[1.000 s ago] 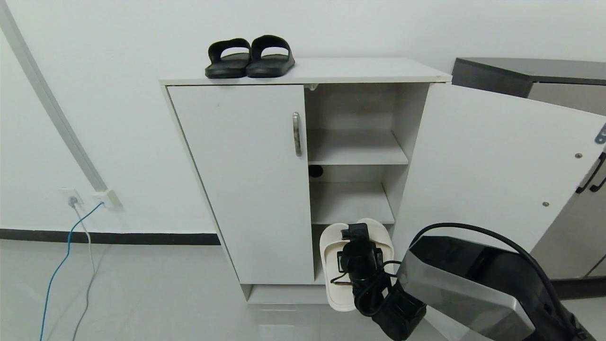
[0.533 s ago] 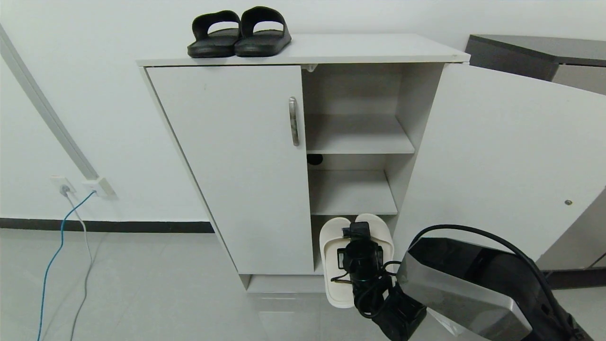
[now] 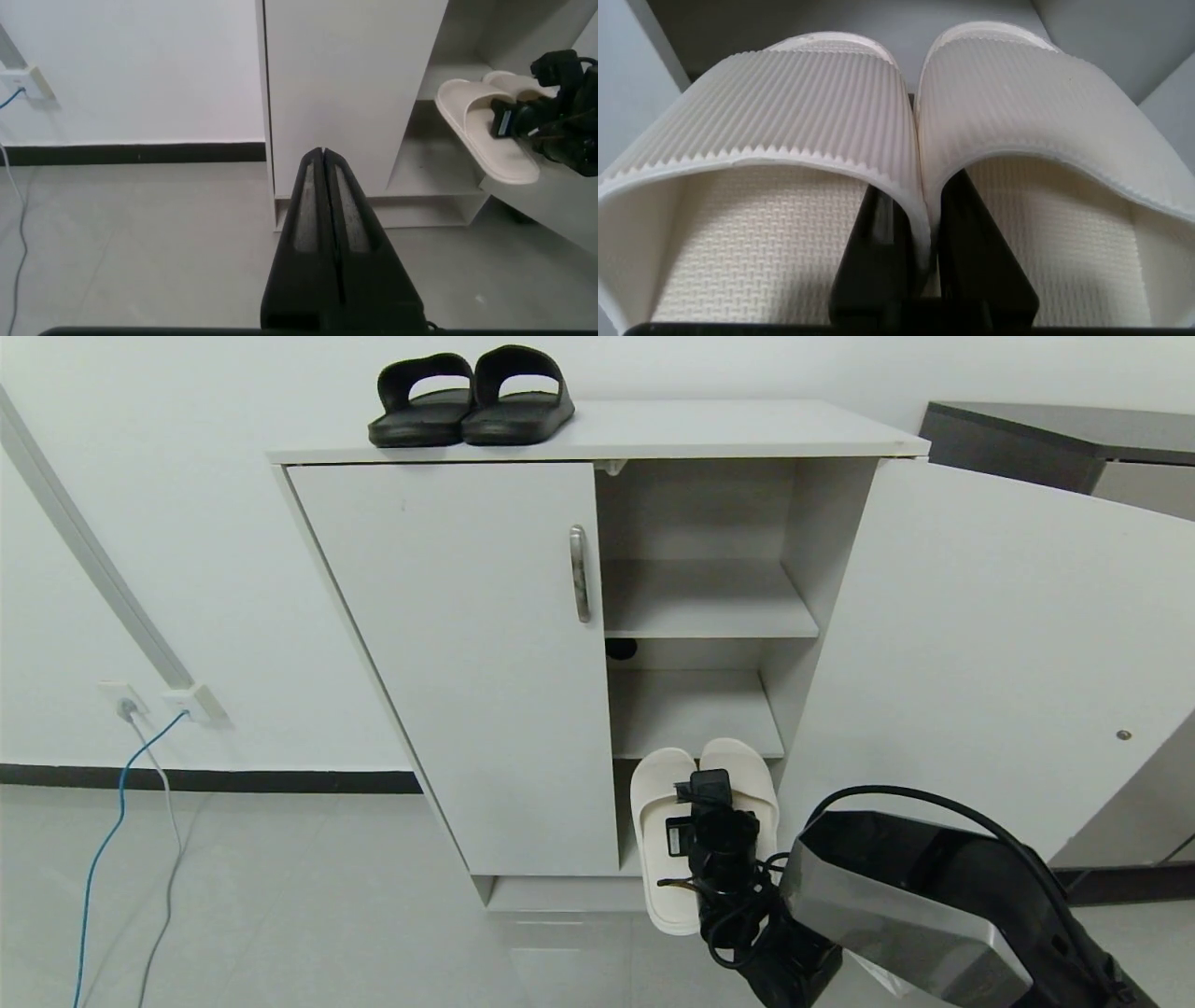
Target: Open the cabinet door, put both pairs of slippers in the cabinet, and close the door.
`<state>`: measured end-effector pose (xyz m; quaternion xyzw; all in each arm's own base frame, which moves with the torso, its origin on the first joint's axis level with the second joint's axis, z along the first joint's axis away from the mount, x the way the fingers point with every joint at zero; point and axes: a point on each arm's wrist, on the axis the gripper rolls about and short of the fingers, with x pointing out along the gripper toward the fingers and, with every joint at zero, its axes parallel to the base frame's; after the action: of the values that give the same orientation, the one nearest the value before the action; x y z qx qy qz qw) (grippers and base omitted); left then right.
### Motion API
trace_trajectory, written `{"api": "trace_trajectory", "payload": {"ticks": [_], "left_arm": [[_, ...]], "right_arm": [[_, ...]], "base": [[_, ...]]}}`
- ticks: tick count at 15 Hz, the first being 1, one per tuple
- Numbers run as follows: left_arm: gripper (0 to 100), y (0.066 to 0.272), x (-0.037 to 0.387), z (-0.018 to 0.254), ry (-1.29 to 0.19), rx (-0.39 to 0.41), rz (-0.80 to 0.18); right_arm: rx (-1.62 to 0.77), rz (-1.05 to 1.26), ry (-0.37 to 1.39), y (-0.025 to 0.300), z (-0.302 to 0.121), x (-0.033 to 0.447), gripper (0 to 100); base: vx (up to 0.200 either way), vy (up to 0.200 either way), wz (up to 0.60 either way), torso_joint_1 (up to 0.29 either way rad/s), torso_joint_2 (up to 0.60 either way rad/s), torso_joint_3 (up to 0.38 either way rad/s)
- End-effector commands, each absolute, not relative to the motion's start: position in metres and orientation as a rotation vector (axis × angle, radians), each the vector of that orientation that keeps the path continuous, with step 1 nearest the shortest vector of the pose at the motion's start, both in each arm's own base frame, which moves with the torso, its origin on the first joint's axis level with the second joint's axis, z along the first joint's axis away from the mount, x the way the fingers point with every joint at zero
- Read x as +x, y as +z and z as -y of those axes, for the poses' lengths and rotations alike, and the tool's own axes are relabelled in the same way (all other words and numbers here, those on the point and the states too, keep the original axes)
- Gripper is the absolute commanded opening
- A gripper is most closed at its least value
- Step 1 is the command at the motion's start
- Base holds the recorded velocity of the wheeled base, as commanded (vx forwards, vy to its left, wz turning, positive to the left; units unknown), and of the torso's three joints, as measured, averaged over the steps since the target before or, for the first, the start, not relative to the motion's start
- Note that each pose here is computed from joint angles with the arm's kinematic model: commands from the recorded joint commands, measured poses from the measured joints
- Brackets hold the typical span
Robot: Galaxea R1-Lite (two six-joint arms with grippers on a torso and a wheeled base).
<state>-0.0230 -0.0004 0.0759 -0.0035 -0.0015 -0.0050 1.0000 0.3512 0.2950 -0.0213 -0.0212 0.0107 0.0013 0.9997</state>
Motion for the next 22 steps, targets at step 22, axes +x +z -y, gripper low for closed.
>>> {"api": "trace_trajectory", "payload": {"ticks": [22], "left_arm": [[0,0.076,-0.023,0.0,-0.011,-0.005,0.002]], "right_arm": [[-0.005,-0.07,-0.022,-0.024,-0.295,0.37,0]], "base": [[0.109,0.0,0.0,0.0,0.0,0.001]]}}
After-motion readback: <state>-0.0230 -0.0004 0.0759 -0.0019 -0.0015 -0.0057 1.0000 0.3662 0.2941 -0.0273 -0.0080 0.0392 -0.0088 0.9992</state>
